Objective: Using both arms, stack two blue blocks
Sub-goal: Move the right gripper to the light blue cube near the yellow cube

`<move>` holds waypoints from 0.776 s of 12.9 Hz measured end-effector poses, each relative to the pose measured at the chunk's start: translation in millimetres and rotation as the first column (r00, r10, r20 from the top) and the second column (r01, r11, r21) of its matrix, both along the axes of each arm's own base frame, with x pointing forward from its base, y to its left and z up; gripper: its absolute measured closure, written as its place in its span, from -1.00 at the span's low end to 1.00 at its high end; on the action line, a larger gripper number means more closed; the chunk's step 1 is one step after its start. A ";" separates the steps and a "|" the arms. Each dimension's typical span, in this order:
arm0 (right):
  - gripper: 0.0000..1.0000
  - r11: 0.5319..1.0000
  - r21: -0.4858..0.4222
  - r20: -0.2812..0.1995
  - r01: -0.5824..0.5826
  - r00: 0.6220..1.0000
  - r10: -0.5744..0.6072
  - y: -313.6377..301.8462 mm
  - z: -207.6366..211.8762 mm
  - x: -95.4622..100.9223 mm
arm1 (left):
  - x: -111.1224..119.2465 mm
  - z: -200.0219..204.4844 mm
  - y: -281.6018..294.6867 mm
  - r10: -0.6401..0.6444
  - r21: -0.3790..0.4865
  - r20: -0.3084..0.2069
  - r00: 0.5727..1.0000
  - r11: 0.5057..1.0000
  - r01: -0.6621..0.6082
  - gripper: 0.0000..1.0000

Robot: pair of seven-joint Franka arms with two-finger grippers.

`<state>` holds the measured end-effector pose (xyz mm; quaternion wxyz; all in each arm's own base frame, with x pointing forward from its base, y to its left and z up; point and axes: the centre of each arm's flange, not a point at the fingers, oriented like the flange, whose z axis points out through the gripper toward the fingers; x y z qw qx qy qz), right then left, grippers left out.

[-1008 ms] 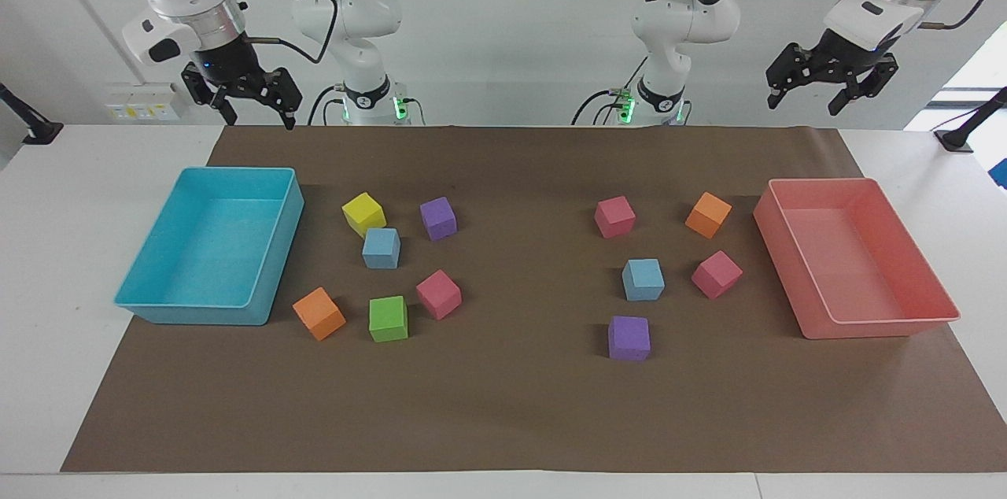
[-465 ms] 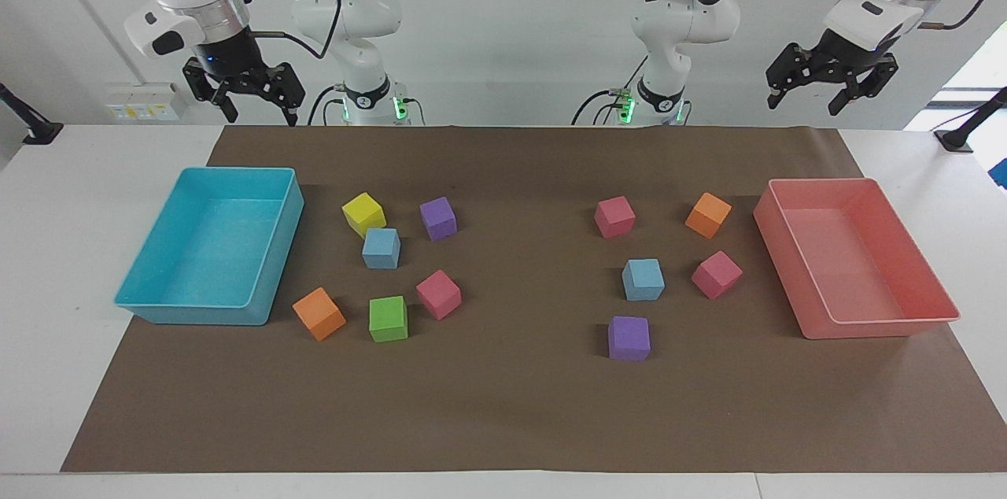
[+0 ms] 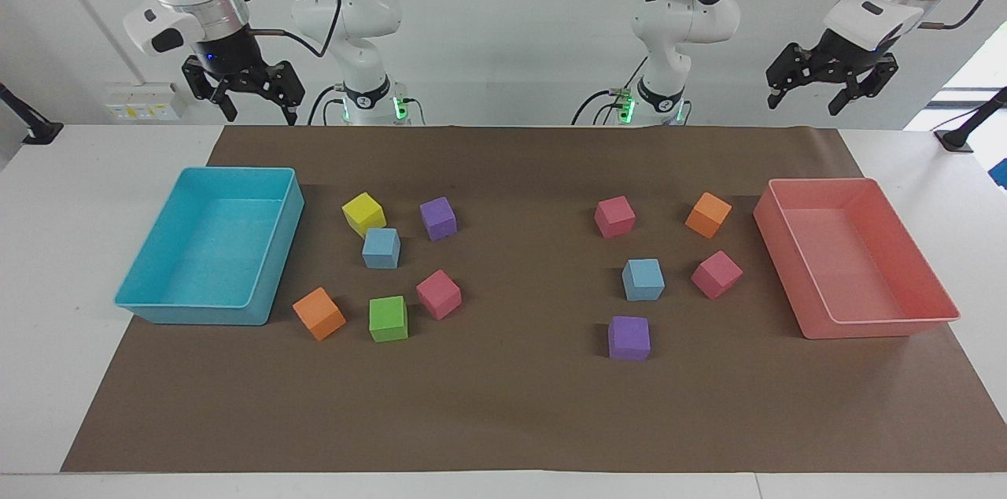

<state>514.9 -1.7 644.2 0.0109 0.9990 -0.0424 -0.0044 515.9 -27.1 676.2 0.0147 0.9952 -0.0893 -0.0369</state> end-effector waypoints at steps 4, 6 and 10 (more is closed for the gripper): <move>-1.00 1.000 0.001 -0.007 -0.003 1.000 0.003 1.7 -9.8 4.0 | 0.0 0.0 0.0 0.000 0.000 0.000 1.000 1.000 0.000 -1.00; -1.00 1.000 0.003 -0.003 -0.017 1.000 0.017 8.6 -28.4 12.3 | 0.0 0.0 0.0 0.000 0.000 0.000 1.000 1.000 0.000 -1.00; -1.00 0.997 0.000 -0.019 -0.075 0.997 0.075 41.0 -77.6 36.3 | 0.0 0.0 0.0 0.000 0.000 0.000 1.000 1.000 0.000 -1.00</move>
